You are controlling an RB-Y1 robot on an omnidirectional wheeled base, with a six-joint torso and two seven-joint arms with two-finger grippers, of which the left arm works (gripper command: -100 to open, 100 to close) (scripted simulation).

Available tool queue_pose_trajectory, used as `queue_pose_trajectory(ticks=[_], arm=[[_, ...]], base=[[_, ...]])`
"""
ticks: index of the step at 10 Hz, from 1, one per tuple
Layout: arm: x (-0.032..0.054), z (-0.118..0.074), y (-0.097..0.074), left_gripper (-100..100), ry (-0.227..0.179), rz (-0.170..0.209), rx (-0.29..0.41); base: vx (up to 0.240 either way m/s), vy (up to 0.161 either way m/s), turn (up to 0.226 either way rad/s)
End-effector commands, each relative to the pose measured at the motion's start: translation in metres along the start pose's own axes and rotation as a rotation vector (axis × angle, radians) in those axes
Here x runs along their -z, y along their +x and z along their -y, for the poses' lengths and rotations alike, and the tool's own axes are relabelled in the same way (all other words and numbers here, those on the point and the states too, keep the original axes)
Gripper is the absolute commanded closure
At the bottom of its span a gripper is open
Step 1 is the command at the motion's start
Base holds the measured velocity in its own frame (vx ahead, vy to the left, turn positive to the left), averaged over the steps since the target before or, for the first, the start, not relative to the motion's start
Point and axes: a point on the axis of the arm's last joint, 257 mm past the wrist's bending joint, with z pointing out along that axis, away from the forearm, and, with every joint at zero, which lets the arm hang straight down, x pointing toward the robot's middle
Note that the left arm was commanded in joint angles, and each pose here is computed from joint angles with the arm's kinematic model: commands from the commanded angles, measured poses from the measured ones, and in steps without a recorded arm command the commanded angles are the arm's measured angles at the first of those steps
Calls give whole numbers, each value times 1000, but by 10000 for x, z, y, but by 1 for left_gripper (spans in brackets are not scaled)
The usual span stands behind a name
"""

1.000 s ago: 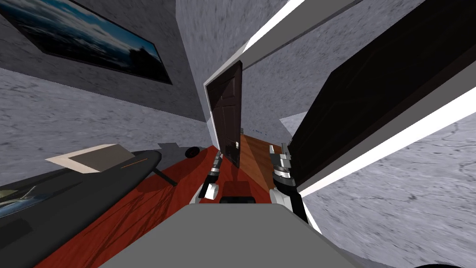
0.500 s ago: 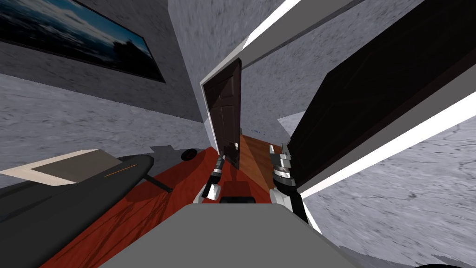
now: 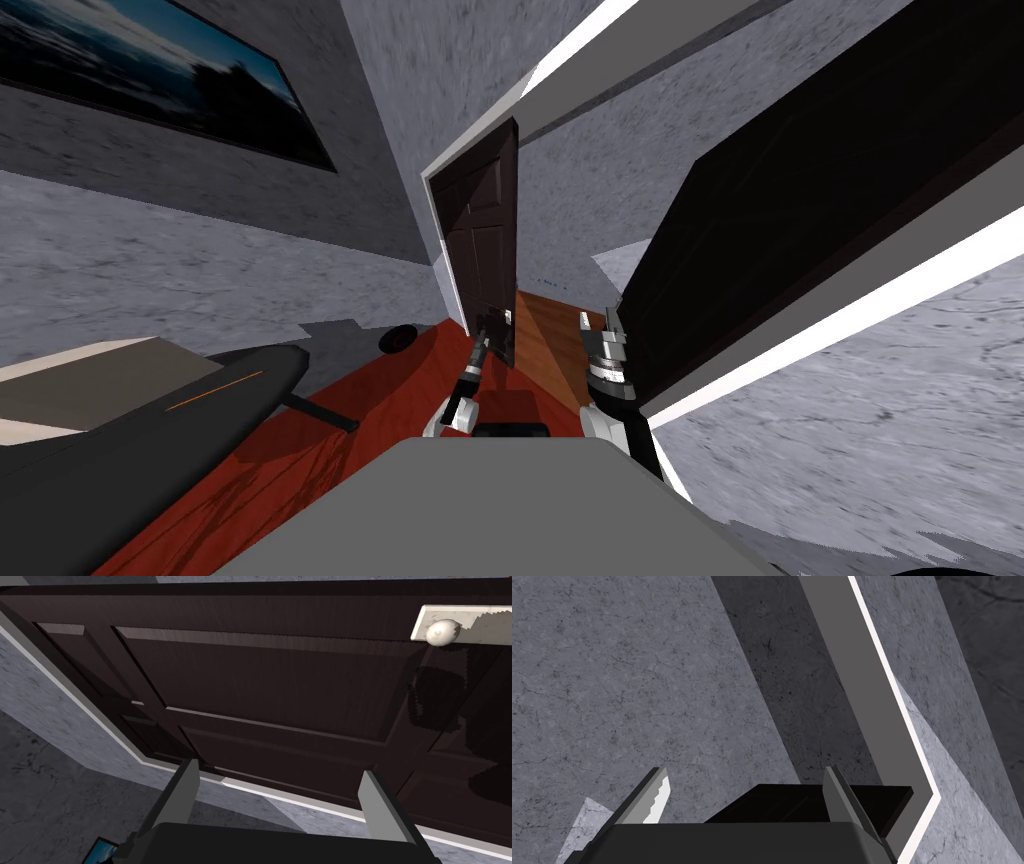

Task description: Push the door open

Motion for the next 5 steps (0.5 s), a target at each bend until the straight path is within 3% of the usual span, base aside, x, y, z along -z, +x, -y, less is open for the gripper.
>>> queue_pose_trajectory(ticks=[1, 5], arm=[[6, -110, 67, -100, -18, -13, 8], [55, -361, 244, -100, -63, -45, 24]], base=[[85, 76, -101], [72, 70, -86]])
